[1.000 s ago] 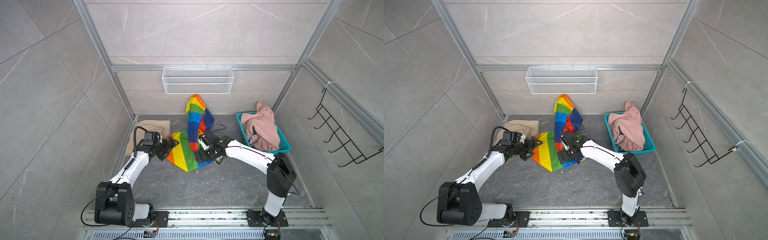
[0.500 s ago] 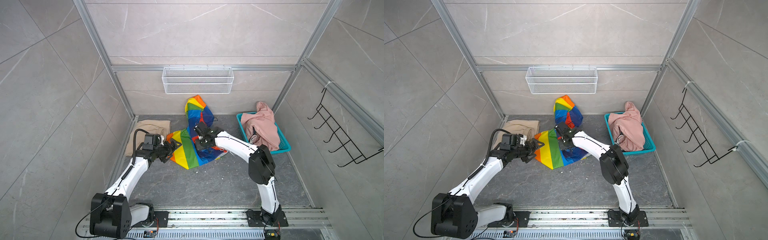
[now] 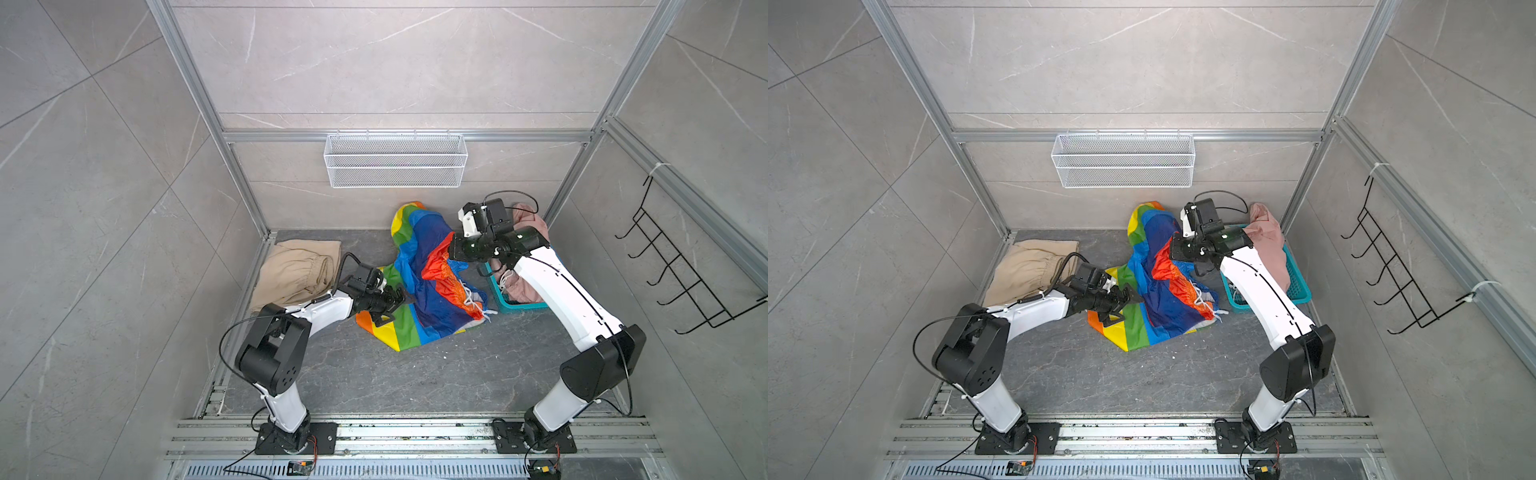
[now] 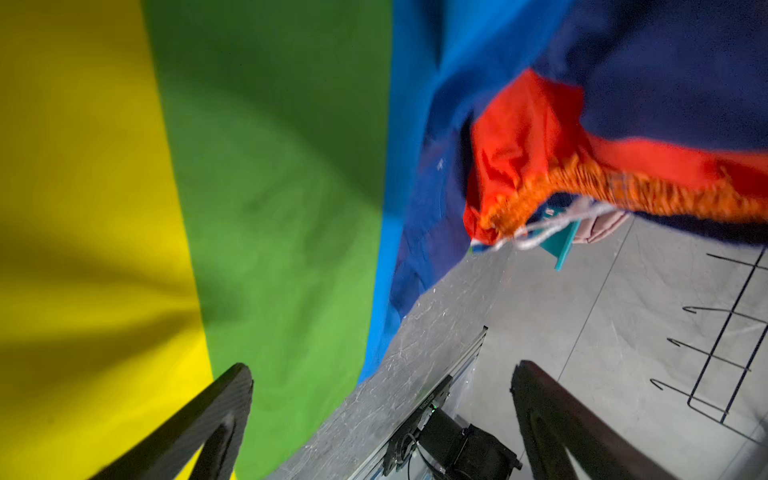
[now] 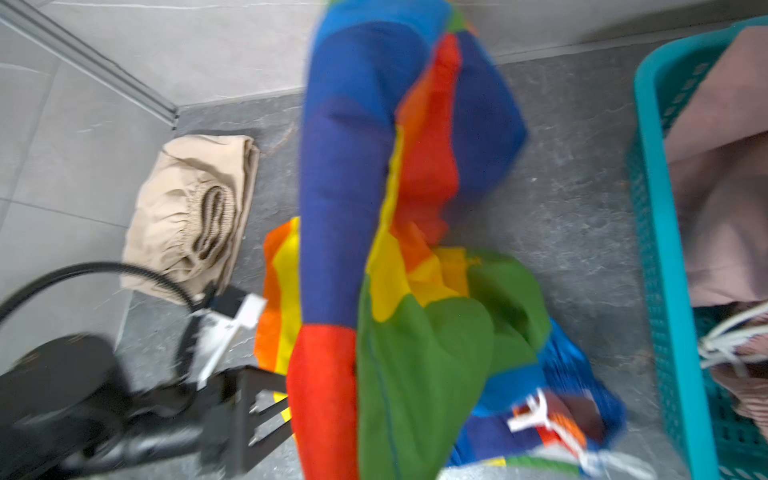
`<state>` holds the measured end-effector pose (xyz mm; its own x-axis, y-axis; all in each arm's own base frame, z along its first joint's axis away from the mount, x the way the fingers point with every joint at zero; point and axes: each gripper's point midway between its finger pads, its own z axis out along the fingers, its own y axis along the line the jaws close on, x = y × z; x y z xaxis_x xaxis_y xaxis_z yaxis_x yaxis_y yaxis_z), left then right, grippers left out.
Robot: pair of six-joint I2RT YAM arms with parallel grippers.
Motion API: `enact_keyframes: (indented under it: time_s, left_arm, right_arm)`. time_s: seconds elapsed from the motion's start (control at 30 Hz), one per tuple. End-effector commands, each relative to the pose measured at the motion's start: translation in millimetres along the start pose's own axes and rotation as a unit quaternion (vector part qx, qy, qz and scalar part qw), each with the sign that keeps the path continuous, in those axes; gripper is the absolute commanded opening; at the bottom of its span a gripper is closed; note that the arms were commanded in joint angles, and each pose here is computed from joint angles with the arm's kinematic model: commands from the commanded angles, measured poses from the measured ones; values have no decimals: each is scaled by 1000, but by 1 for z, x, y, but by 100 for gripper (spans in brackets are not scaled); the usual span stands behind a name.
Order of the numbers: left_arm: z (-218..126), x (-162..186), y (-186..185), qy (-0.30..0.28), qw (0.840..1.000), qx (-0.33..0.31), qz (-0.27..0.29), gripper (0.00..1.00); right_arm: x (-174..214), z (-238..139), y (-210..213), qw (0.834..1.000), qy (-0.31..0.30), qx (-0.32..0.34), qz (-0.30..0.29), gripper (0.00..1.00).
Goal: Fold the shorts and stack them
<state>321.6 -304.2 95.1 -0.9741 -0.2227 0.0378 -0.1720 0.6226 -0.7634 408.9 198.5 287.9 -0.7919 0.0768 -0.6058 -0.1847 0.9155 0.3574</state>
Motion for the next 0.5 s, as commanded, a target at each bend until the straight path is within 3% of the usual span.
enact_keyframes:
  time_s: [0.0, 0.27, 0.47]
  left_arm:
    - [10, 4, -47, 22, 998, 56, 31, 100]
    - [33, 31, 9, 63, 998, -7, 5, 100]
    - [38, -9, 52, 61, 995, -74, 5, 100]
  right_arm:
    - [-17, -28, 15, 999, -18, -38, 4, 0]
    - [-46, -26, 15, 994, -39, -82, 53, 0]
    - [-57, -30, 3, 992, -53, -87, 74, 0]
